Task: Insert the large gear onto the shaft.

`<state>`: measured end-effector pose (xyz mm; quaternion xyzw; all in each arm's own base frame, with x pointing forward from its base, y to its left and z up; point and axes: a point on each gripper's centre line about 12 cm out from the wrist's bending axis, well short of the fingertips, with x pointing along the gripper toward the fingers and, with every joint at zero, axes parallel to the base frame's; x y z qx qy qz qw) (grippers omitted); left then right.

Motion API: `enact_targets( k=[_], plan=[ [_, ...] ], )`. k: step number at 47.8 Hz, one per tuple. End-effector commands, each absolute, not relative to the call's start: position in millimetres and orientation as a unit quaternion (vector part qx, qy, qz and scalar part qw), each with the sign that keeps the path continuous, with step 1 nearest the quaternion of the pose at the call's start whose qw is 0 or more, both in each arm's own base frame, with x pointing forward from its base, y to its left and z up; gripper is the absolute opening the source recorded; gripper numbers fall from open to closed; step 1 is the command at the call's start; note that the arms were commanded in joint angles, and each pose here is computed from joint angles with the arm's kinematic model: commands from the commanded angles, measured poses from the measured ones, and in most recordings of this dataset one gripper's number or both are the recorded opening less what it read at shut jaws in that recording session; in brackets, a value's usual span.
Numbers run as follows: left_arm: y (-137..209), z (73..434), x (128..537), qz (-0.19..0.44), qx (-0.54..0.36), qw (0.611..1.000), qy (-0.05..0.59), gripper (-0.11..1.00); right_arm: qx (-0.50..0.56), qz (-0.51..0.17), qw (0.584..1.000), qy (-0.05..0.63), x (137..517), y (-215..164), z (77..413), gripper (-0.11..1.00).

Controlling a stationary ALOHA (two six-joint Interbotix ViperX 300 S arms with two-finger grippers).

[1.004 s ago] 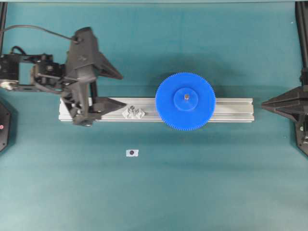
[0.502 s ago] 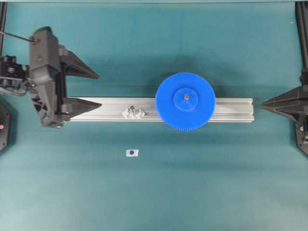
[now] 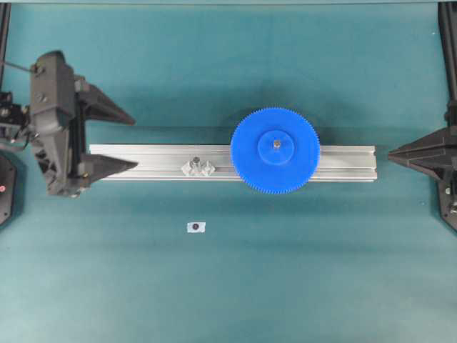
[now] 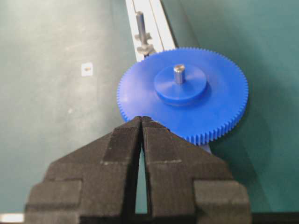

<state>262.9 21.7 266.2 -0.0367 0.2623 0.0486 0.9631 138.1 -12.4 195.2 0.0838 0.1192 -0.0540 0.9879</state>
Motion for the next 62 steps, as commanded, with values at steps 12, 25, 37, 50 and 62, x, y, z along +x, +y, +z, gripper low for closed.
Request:
enact_targets(
  k=[12,25,37,50,62],
  plan=[
    [7.1,271.6,245.3,0.020,-0.022,0.971,0.237,0.87,0.089,-0.055,0.989,0.108,139.7,-13.0,199.3,0.10],
    [6.5,280.3,238.5,0.011,0.017,0.976,0.219,0.87,0.090,-0.055,0.989,0.108,139.5,-12.8,197.9,0.10],
    [6.5,277.3,237.4,0.010,0.017,0.975,0.221,0.87,0.089,-0.055,0.988,0.110,139.3,-13.0,196.6,0.10],
    [6.1,277.1,237.0,0.010,0.016,0.976,0.216,0.87,0.089,-0.055,0.989,0.108,139.3,-13.0,197.0,0.10],
    [6.0,276.0,236.7,0.010,0.015,0.976,0.216,0.87,0.089,-0.055,0.989,0.106,139.5,-13.0,197.5,0.10]
  ],
)
